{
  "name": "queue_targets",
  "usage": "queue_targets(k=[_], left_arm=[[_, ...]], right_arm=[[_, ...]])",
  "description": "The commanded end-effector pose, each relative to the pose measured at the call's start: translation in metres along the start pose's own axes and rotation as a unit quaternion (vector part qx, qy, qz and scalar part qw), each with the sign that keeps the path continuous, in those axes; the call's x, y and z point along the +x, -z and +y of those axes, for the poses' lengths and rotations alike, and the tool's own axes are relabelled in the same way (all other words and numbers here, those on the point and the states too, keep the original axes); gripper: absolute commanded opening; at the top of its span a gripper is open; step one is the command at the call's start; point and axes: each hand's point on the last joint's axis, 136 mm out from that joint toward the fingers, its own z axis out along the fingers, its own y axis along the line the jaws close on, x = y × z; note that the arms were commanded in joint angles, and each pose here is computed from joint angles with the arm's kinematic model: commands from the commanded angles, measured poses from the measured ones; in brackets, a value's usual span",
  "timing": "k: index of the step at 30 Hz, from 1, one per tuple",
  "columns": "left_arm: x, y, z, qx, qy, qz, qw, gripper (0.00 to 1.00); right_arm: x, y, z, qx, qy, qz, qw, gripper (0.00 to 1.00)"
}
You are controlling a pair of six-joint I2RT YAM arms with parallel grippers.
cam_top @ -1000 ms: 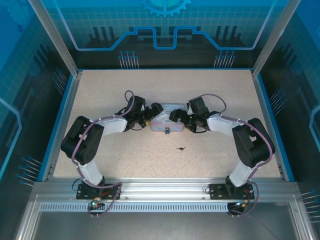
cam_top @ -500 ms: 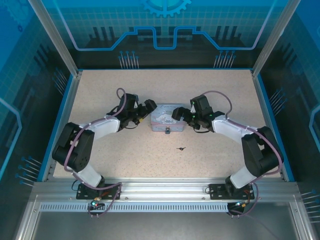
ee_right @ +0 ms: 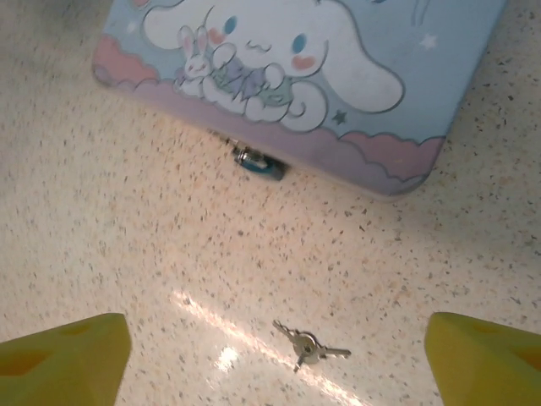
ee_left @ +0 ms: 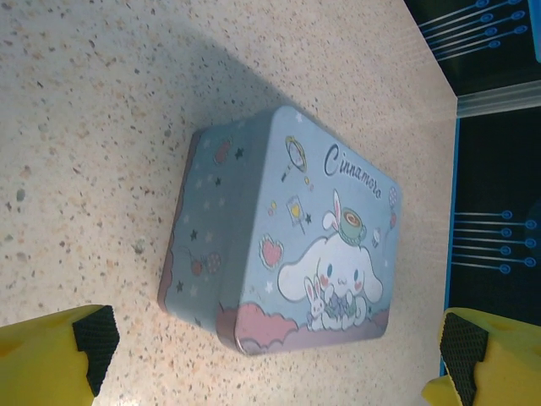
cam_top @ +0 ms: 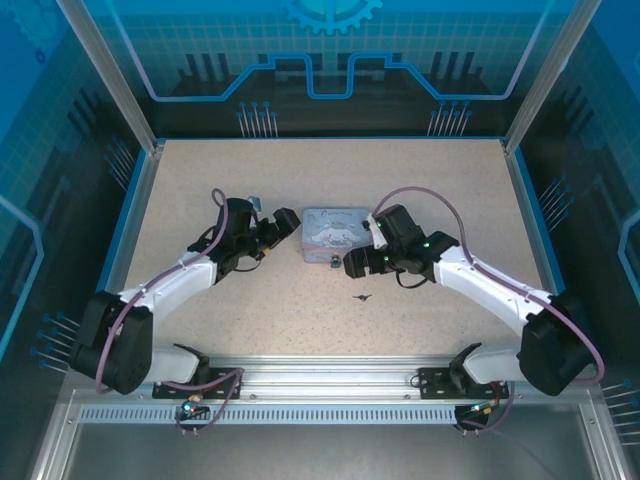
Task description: Unlock the padlock with the key
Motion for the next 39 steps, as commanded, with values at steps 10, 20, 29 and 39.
queue_targets(k=[10, 20, 29, 39], left_arm=[[0.020, 0.007, -0.009, 0.009, 0.009, 0.030, 0.999, 0.99], [0.021, 0.003, -0.012, 0.014, 0.012, 0.037, 0.999, 0.99], [0.020, -0.005, -0.014, 0.014, 0.006, 0.045, 0.999, 0.99], [0.017, -0.012, -0.018, 0.018, 0.006, 0.049, 0.999, 0.99]], right_arm=[[0.061, -0.019, -0.016, 0.068, 0.116, 0.108, 0.985, 0.73], [0.065, -0.045, -0.013, 0.111, 0.161, 0.157, 0.968, 0.62], [0.076, -0.060, -0.007, 0.111, 0.180, 0.189, 0.959, 0.45], [0.081, -0.065, -0.004, 0.107, 0.181, 0.207, 0.956, 0.46]])
